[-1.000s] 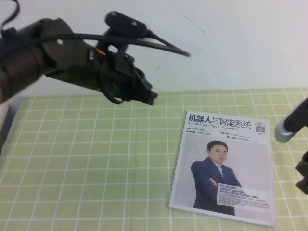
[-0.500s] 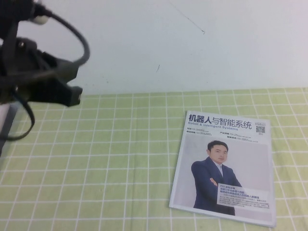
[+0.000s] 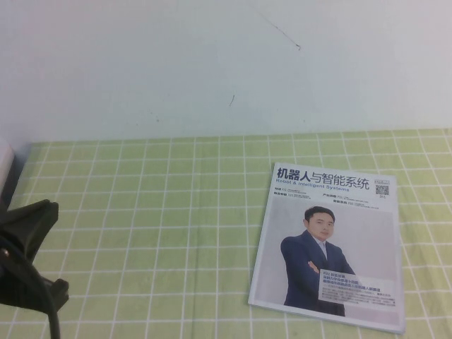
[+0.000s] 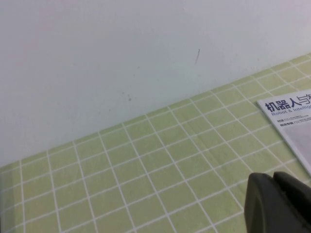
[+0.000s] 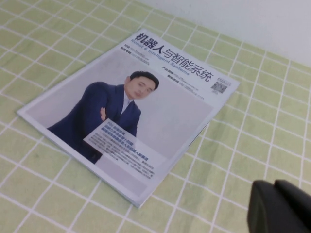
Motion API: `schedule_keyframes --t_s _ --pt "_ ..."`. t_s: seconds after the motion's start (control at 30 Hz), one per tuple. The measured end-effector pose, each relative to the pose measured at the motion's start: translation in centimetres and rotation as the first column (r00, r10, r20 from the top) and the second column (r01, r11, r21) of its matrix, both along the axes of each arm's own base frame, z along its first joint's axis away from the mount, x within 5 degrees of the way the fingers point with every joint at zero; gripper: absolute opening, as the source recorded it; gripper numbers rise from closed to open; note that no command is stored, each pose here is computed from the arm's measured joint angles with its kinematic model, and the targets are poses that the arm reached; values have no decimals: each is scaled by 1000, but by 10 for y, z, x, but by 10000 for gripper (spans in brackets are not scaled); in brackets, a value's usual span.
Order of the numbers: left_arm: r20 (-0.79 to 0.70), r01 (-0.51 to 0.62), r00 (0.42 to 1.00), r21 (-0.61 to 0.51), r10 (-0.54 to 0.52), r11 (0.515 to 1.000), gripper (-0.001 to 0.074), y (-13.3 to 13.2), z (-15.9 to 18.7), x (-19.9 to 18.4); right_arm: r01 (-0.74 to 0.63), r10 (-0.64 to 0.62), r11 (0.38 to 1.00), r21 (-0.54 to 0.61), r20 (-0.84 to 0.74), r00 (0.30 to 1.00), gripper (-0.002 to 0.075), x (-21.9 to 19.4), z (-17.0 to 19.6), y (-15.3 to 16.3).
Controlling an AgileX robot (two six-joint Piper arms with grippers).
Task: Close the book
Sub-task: 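Close the open booklet and leave it lying on the table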
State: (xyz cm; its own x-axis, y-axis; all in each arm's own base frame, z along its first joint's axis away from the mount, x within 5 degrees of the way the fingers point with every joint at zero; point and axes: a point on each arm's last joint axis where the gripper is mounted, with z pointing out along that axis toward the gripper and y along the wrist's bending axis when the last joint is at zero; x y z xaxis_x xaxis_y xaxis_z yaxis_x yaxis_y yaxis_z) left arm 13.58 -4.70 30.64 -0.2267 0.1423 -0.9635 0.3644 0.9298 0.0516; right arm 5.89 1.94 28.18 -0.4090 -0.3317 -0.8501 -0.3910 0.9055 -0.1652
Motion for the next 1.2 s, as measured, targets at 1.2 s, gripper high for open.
schedule_keyframes --t_s 1.2 --pt "112 -25 993 1 25 1000 -4 12 -11 -29 -2 4 1000 29 -64 998 -2 -16 -9 -2"
